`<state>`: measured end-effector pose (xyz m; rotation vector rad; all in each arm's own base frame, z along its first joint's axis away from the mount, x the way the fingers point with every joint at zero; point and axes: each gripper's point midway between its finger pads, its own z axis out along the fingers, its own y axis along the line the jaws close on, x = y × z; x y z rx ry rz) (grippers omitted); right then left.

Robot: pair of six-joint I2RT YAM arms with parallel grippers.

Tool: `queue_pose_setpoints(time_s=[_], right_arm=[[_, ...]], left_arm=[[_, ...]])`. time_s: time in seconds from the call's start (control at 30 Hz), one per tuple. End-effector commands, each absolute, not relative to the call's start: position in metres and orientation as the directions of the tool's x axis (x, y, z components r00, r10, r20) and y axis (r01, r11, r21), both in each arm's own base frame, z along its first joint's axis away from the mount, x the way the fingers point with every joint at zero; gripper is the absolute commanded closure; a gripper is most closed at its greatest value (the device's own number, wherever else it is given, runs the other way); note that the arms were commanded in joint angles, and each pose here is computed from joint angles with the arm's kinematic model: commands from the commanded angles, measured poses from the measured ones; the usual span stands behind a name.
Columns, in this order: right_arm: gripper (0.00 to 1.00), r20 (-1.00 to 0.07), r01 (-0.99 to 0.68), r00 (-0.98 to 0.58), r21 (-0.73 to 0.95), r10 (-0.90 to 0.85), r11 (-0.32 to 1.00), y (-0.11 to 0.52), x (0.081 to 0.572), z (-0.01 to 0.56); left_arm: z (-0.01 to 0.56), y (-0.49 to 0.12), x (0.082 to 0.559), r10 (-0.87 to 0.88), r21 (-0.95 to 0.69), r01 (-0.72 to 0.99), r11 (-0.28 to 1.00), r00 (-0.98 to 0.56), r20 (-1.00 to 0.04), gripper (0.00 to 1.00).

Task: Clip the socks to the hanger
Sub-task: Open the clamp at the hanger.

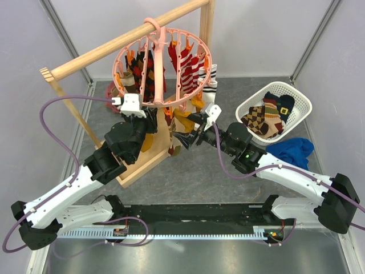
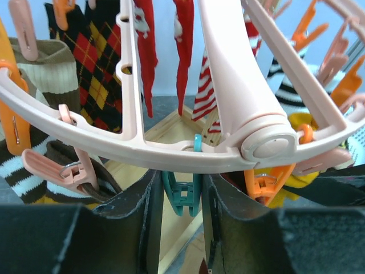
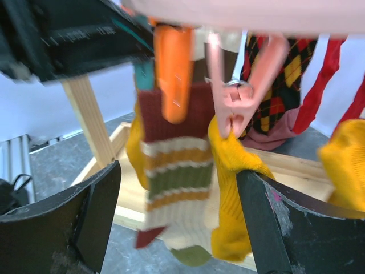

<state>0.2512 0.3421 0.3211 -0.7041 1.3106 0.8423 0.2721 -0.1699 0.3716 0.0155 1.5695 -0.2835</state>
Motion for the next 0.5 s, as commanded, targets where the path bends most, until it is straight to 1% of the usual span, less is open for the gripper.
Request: queue_pose_setpoints(time_s=[0.0, 0.07, 0.17, 0.3, 0.47], right_arm=[[0.11, -0.982, -0.871, 0.044, 0.052, 0.183, 0.488, 0.34, 0.236, 0.358], [0.11, -0.986, -0.86, 0.019, 0.067, 0.163, 0.507, 0.335, 0.237, 0.357], [0.11, -0.993, -0.818, -0.005, 0.073, 0.12, 0.571, 0.321, 0.242, 0.354], [0.11, -0.997, -0.697, -0.038, 0.071, 0.061, 0.714, 0.289, 0.258, 0.351], [0.12, -0.994, -0.579, -0.105, 0.059, -0.003, 0.813, 0.254, 0.262, 0.345]], left_arm=[[0.357, -0.179, 0.276, -0.074, -0.077, 0.225, 0.971, -0.022, -0.997, 0.98], [0.349, -0.182, 0.276, -0.051, -0.056, 0.239, 0.969, -0.027, -0.998, 0.98], [0.341, -0.188, 0.277, -0.032, -0.04, 0.264, 0.964, -0.034, -0.999, 0.98], [0.333, -0.201, 0.273, -0.04, -0.064, 0.325, 0.943, -0.078, -0.996, 0.98], [0.324, -0.208, 0.27, -0.019, -0.06, 0.358, 0.932, -0.118, -0.993, 0.98]])
